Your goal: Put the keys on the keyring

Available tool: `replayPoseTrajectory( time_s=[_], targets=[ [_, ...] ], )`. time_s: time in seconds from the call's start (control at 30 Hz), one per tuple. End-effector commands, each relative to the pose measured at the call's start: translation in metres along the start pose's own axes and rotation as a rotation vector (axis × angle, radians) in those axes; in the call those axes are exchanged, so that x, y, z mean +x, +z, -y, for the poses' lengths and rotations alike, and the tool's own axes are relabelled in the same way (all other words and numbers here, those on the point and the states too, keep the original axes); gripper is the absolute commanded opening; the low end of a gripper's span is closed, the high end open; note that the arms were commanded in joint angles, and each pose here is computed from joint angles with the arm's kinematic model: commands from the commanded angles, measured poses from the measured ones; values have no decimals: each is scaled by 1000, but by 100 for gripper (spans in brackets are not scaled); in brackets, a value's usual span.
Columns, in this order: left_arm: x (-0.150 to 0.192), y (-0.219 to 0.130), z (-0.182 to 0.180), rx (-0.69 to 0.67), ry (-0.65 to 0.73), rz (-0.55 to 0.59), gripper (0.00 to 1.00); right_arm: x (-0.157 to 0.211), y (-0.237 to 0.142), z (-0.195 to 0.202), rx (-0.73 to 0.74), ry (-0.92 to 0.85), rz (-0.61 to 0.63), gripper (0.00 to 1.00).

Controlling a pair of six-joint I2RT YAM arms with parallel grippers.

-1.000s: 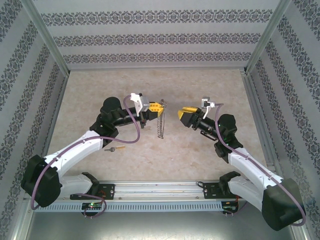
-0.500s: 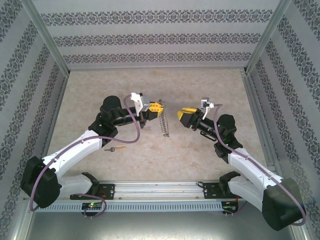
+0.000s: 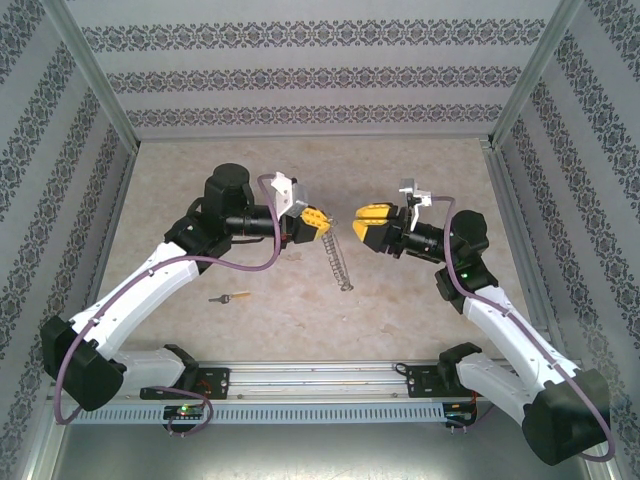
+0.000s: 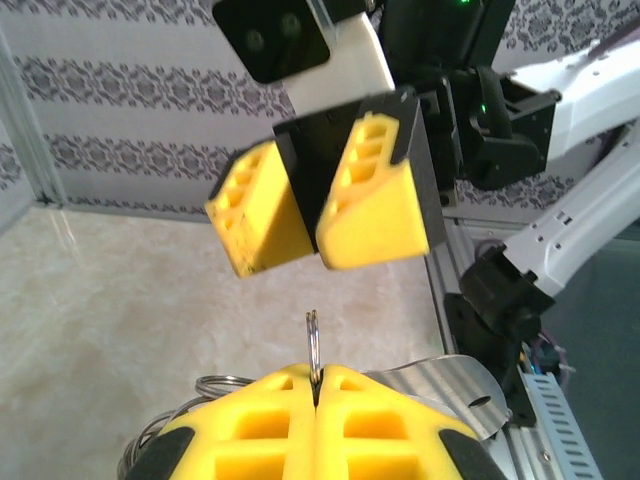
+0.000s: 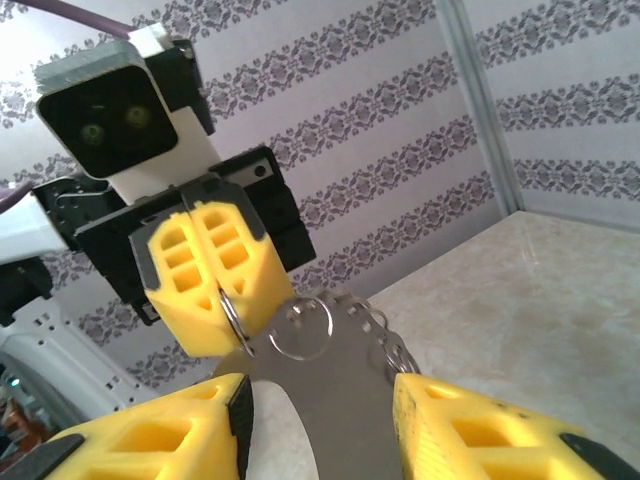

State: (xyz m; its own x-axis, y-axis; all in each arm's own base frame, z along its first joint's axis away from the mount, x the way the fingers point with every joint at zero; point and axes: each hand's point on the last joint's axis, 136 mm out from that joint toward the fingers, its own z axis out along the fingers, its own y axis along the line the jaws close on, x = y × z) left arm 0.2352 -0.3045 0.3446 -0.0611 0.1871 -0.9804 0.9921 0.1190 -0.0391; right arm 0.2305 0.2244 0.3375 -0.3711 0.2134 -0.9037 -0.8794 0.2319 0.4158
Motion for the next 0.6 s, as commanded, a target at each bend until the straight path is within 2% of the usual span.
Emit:
replayPoseTrajectory(
  time_s=[0.0, 0.57],
  targets=[
    [-5, -1, 16, 63, 21, -9, 0, -5, 2, -17, -69, -51, -21, 43],
    [-5, 0, 17, 75, 18, -4, 0, 1, 27, -30, -147, -62, -66, 42]
  ],
)
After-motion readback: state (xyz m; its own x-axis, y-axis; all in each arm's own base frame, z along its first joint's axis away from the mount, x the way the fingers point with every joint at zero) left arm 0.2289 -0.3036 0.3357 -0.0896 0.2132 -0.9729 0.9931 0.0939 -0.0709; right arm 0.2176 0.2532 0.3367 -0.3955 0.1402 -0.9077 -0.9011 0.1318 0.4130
